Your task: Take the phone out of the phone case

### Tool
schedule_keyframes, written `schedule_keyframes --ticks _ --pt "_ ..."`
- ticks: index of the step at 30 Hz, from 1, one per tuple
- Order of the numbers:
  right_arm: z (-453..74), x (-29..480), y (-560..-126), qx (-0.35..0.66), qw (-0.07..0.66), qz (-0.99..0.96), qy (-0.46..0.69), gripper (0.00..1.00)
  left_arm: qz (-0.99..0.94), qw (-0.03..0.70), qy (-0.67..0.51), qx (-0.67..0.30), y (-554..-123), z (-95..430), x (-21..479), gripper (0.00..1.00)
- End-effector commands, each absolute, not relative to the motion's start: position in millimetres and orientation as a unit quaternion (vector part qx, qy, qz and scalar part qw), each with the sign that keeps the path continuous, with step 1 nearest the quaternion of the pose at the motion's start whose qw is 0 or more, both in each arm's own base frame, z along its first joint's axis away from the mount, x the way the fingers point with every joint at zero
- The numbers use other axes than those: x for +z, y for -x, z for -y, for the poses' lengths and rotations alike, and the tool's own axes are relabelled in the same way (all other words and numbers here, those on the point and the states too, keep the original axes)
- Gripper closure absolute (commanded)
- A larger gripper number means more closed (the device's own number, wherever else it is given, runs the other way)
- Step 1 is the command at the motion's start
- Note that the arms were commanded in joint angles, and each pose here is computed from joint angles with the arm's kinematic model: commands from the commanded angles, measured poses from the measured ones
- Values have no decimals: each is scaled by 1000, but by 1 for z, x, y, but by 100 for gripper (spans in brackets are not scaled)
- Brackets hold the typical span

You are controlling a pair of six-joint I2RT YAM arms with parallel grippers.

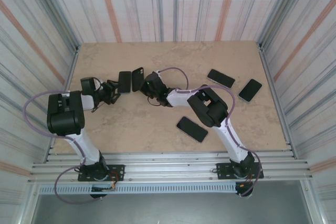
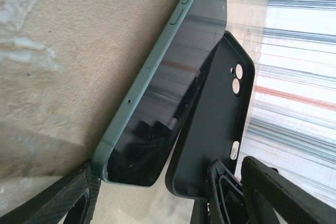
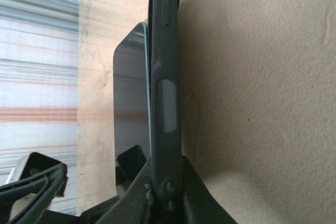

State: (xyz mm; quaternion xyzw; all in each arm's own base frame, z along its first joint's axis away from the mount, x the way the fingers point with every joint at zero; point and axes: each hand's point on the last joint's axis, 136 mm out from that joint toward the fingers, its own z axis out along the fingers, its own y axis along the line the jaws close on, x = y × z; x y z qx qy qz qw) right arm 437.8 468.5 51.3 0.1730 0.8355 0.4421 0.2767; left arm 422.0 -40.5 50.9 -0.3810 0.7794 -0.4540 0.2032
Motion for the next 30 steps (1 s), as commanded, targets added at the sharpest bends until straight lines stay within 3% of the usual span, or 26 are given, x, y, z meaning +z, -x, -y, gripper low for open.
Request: schedule_keyframes --ticks 1,17,20,23,25,30 --pt "-471 42 -435 410 291 -852 -144 80 -786 208 378 -442 -420 34 59 26" --pt "-463 48 -439 322 345 -879 -68 54 -793 228 360 -435 -421 30 83 23" --pt "-459 61 -440 296 360 -884 -43 46 -801 237 346 -426 -420 29 95 20" --pt "-459 79 -438 292 370 -882 -25 27 -803 251 332 -426 -420 29 111 18" --pt "-460 92 -435 294 376 -879 -10 26 -805 257 324 -426 -419 30 121 13" --pt "-449 115 -430 287 390 -875 17 24 -808 270 299 -431 -413 34 143 12"
